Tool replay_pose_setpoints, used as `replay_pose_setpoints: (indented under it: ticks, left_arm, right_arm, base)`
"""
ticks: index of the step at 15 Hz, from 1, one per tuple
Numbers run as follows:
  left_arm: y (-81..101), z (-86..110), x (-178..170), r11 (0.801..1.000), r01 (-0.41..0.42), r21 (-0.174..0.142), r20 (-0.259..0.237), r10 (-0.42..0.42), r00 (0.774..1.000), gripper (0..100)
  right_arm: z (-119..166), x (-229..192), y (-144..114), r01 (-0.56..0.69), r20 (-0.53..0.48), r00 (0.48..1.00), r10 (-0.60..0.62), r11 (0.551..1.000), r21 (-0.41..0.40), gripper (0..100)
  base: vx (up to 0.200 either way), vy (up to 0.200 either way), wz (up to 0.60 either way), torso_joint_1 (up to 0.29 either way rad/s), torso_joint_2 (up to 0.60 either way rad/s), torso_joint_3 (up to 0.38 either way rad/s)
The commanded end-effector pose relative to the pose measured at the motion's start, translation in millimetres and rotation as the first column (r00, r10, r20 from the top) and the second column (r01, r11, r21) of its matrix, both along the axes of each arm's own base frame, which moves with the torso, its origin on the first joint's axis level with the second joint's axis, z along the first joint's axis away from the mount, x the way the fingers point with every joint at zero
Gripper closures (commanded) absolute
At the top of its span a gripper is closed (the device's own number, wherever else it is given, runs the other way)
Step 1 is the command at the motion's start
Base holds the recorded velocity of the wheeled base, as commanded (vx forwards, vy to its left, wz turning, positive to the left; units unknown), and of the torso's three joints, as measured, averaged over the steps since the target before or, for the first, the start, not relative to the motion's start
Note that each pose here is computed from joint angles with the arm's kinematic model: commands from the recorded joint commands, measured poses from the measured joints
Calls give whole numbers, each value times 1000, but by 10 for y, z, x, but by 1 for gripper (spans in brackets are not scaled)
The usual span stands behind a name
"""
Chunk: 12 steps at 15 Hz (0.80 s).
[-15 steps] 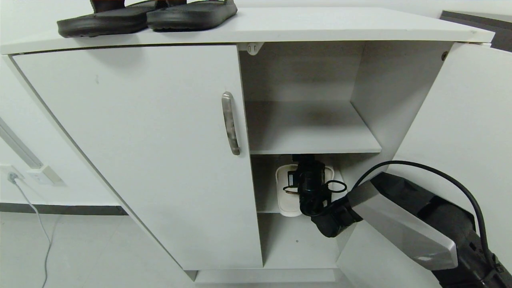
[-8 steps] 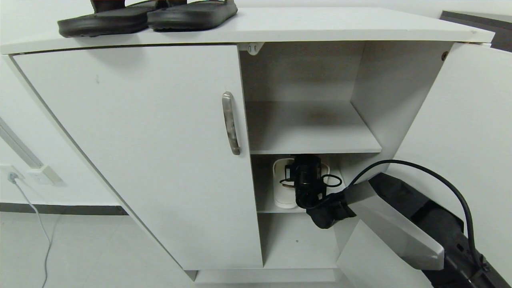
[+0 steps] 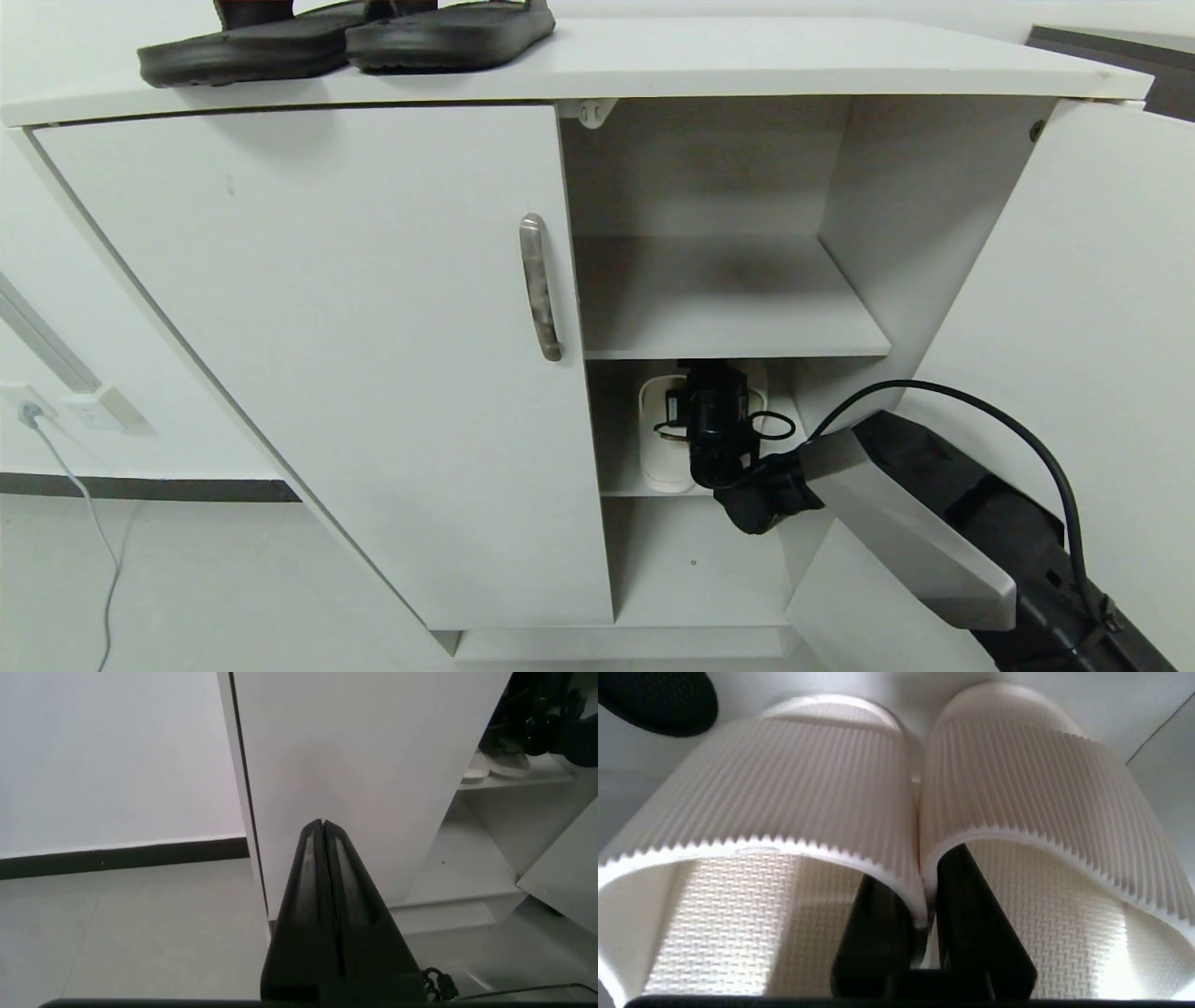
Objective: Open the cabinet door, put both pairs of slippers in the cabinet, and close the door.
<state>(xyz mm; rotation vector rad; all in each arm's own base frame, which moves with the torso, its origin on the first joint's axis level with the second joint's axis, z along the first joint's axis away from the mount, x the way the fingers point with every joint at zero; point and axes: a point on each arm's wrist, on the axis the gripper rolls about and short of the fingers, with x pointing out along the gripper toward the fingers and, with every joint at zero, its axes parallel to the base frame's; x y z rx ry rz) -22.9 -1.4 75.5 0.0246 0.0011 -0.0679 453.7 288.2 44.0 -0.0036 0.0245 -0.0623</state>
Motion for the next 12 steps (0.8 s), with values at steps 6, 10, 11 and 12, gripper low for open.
replay_pose_setpoints:
  ticks: [6,10,11,12]
  left_arm:
    - [0,1,1,1000,0,0,-1,0,1000,100]
    - [1,1,1,1000,-3,0,-1,3,1000,100]
    - [1,1,1,1000,-3,0,-1,3,1000,100]
    - [1,1,1,1000,-3,0,-1,3,1000,100]
  right_arm:
    - [-44,-97,-30,-7,-9,1000,7,1000,-6,100]
    - [-42,-121,-27,-10,-14,1000,10,1000,-11,100]
    - [-62,-144,-14,-15,-22,1000,14,1000,-16,100]
    - [-59,-165,-9,-18,-24,1000,17,1000,-18,100]
  base:
    - [0,0,0,0,0,0]
    - [0,0,0,0,0,0]
    - [0,0,0,0,0,0]
    - [0,0,0,0,0,0]
